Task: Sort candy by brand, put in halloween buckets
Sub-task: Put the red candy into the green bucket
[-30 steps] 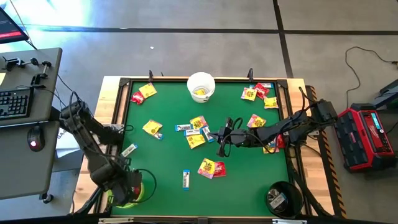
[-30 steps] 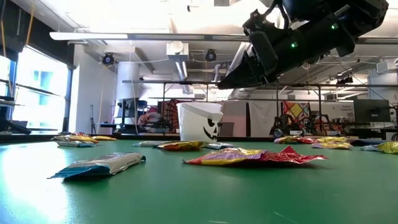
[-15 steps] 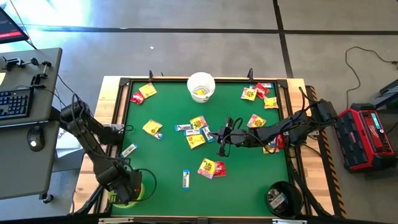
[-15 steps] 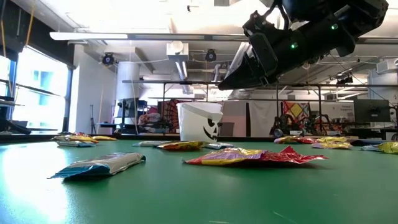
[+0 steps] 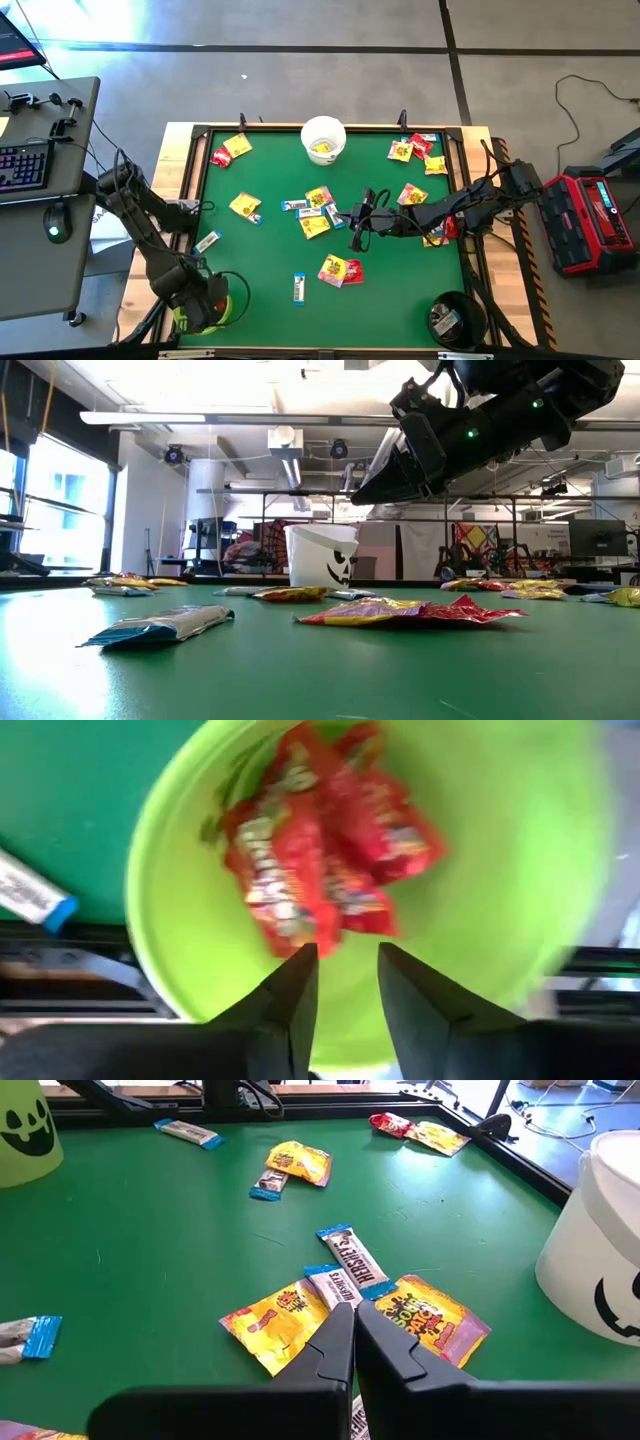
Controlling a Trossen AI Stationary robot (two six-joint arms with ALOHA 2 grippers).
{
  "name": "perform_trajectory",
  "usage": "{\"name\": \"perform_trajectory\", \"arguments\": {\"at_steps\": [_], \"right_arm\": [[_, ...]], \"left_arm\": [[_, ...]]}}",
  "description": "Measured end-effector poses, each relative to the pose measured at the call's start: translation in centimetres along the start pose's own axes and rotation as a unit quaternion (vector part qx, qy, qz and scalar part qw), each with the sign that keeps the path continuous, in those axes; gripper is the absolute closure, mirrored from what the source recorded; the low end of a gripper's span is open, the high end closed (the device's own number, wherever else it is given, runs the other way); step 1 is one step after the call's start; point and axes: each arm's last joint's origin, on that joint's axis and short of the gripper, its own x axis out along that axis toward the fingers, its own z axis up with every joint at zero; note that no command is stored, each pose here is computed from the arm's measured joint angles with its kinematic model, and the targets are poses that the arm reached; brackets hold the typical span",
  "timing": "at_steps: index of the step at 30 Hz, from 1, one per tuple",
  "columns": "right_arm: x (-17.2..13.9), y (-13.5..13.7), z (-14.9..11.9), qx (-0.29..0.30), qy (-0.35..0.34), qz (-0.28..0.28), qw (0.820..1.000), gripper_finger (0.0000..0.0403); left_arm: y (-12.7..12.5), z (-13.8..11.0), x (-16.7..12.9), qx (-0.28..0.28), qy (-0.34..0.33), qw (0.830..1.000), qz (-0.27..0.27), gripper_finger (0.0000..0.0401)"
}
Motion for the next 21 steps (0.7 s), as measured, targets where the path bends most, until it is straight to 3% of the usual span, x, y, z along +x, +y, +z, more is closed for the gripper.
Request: {"name": "perform_trajectory", "arguments": {"at_steps": [8, 21], "right_arm": [[-0.2, -0.2, -0.3, -0.024, 0.025, -0.006, 0.999, 0.0403], [-4.2, -2.5, 0.4, -0.042, 0.110, -0.090, 0.989, 0.0403]], "left_arm": [[-0.7, 2.0, -4.6, 0.017, -0.122, 0.992, -0.025, 0.0395], [3.4, 8.5, -5.8, 0.135, -0.204, 0.970, -0.012, 0.0401]]}}
